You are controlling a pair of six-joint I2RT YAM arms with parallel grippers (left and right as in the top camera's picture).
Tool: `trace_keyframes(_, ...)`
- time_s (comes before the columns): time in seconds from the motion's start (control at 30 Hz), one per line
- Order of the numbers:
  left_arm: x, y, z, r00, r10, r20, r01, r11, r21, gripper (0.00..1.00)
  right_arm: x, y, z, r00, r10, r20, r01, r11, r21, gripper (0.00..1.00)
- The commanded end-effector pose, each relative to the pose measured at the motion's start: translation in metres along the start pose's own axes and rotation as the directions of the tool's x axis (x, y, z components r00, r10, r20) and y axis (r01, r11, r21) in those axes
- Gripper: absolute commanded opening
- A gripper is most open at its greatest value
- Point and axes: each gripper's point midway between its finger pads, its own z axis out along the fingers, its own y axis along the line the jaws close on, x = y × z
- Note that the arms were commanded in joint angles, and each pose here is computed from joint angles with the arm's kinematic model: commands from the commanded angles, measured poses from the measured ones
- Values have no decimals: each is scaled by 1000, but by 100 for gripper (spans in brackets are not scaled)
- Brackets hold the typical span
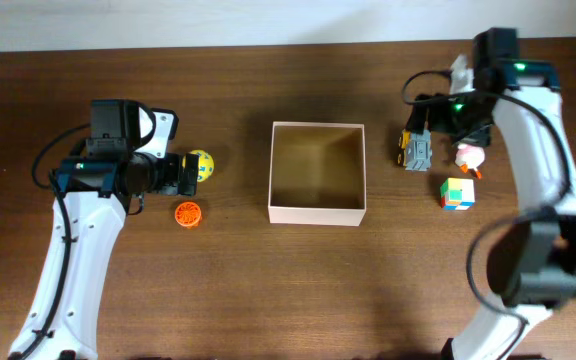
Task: Pack container
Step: 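Move the right gripper to the grey-yellow toy truck and grasp it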
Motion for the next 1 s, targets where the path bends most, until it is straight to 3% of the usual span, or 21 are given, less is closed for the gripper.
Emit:
trace_keyframes(0.0,-6,-2,0,1000,-3,8,3,1000,13,99,-3,-6,26,999,-2,-35,3,1000,21,88)
trace_keyframes(0.3,-6,-2,1,1000,-3,8,3,1000,14,99,1,-17,71,997,-1,-82,17,980,199,88)
trace_keyframes(0.8,-6,-2,1,1000,-3,8,3,1000,14,99,10,-24,101,992,23,-127,4,976,216,73)
trace_keyframes(0.97,-6,-2,1,1000,-3,8,3,1000,14,99,10,-24,101,992,25,-127,3,976,217,54)
